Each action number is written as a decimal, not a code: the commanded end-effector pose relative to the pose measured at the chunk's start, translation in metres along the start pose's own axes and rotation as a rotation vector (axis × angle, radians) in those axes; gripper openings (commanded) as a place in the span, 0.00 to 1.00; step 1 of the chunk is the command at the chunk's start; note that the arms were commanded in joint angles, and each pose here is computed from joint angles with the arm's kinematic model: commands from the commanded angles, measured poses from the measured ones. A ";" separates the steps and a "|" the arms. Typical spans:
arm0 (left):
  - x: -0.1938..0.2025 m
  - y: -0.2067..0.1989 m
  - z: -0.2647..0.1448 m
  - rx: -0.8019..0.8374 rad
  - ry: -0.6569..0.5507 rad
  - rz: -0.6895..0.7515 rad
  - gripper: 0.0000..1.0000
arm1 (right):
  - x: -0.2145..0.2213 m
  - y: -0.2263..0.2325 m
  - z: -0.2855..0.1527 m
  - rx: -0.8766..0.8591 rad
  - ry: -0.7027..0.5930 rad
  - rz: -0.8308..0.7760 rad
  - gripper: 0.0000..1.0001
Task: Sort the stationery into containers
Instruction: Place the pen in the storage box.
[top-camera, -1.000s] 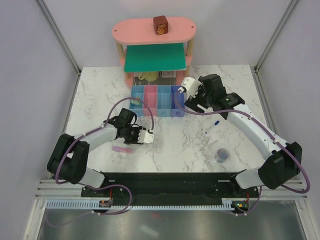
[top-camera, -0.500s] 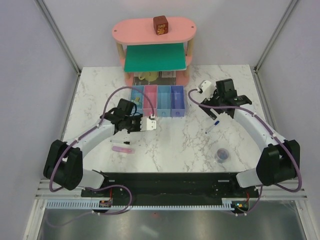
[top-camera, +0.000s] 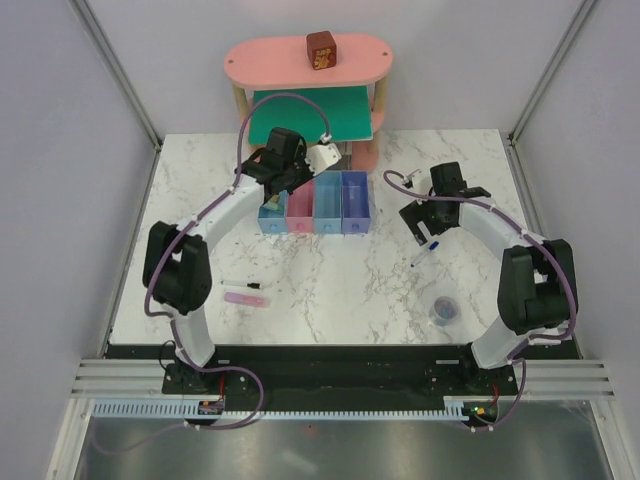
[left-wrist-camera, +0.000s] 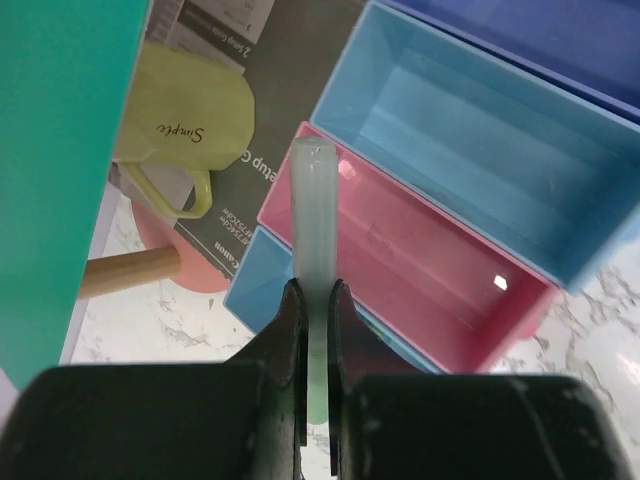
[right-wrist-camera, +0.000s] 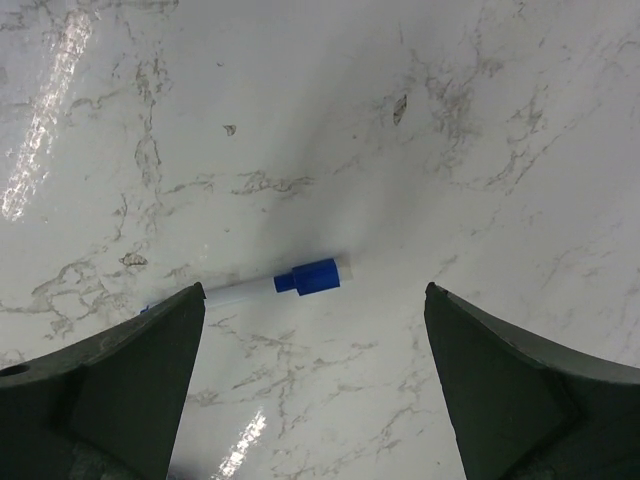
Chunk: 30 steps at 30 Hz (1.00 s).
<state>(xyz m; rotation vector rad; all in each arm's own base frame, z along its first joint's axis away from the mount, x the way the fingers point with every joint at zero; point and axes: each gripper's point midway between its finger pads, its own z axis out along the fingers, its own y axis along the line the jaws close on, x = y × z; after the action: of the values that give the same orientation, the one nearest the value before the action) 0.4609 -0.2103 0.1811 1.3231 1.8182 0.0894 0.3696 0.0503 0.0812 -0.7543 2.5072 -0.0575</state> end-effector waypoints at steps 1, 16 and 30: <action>-0.002 0.021 0.019 -0.109 0.096 -0.170 0.02 | -0.004 0.007 0.017 -0.017 -0.023 0.080 0.98; 0.019 -0.019 0.040 -0.028 0.273 -0.438 0.02 | 0.009 -0.001 0.036 0.030 -0.018 0.157 0.98; 0.030 -0.055 0.054 0.076 0.324 -0.497 0.12 | 0.031 0.004 0.026 0.035 0.096 0.211 0.98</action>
<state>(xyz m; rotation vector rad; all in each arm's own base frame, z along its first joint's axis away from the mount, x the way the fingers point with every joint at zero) 0.4578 -0.2235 0.1058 0.9370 2.3653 0.0189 0.3670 0.0418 0.0377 -0.5122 2.6066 -0.0670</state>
